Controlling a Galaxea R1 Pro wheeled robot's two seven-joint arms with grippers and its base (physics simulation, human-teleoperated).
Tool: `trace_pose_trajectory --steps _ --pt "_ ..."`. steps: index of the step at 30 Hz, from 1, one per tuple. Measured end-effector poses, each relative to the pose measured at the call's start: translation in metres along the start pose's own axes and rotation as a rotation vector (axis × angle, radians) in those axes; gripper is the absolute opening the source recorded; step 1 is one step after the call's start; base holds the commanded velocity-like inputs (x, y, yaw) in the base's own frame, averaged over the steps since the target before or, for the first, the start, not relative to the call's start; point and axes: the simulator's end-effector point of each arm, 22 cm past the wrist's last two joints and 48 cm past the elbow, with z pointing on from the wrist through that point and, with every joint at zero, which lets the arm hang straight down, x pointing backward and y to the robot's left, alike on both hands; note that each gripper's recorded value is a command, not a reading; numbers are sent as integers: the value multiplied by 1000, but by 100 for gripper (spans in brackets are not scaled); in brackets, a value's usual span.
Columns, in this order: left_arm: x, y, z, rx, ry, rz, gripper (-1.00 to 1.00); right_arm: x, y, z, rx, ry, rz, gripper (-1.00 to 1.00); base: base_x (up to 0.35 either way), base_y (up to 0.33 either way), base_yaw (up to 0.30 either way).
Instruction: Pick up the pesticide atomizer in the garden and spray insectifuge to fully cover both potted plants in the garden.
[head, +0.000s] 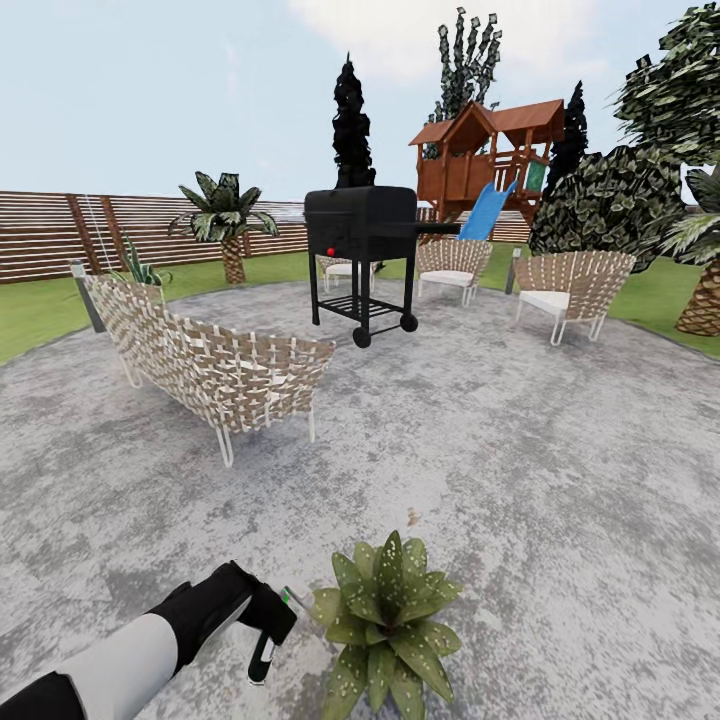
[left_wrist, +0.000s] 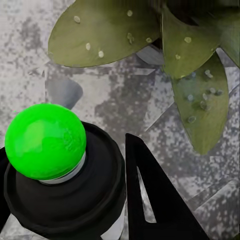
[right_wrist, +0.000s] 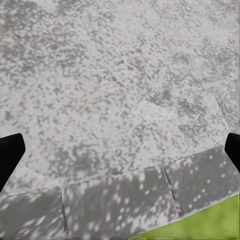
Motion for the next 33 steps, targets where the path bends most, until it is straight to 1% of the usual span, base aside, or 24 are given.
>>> trace_pose_trajectory --steps 1,2,6,7,9,10,11,14,16,17,20,22,24,25,27,28,29,30,31,32,33 --pt "2 8 -2 -10 -17 6 -100 2 0 0 0 5 1 100 -206 0 0" --pt "4 13 -3 -17 -23 4 -100 3 0 0 0 8 2 100 -268 0 0" --pt "21 21 0 -29 -3 -9 -100 5 0 0 1 12 2 100 -317 -66 0" --pt "21 20 0 -28 -10 -10 -100 5 0 -1 1 14 3 100 -301 -183 0" --pt "15 20 1 -27 -36 3 -100 11 0 -1 1 25 8 100 -254 -241 0" --pt "11 20 1 -26 -63 11 -100 25 1 -3 -2 52 10 100 -216 -270 0" --pt "10 21 1 -27 -73 14 -100 29 1 -4 -3 60 11 100 -206 -278 0" --pt "5 21 2 -28 -108 26 -100 32 2 -5 -3 68 11 100 -197 -284 0" --pt "1 20 1 -15 -142 -11 -100 33 2 -5 -3 70 11 100 -194 -287 0" --pt "-2 19 0 -10 -157 -22 -100 33 2 -5 -3 70 11 100 -194 -287 0" --pt "-4 23 -2 -5 -183 -35 -100 34 1 -4 -2 74 11 100 -216 -267 0" --pt "8 43 -10 -19 -180 -61 -100 34 1 -4 -3 76 11 100 -266 -209 0" --pt "22 59 -20 -4 -186 -110 -100 35 1 -4 -3 76 11 100 -289 -176 0" --pt "29 67 -29 27 -207 -139 -100 34 1 -4 -3 75 10 100 -297 -162 0" --pt "33 73 -37 43 -263 -128 -100 30 0 -3 -3 67 3 100 -300 -155 0" --pt "30 74 -39 45 -298 -122 -100 15 0 0 -4 39 -4 100 -301 -152 0" --pt "28 73 -41 51 -326 -135 -100 -4 0 3 -5 2 -11 100 -298 -164 0" --pt "19 78 -49 52 -407 -178 -100 -43 -2 6 4 -57 -13 100 -189 -113 0" --pt "11 89 -61 41 -476 -208 -100 -71 -6 7 19 -86 -13 100 -97 -58 0" --pt "-3 96 -74 39 -556 -234 -100 -96 -12 6 47 -103 -11 100 -50 -30 0" --pt "-20 92 -85 56 -626 -247 -100 -122 -21 4 90 -120 -7 100 -25 -15 0"
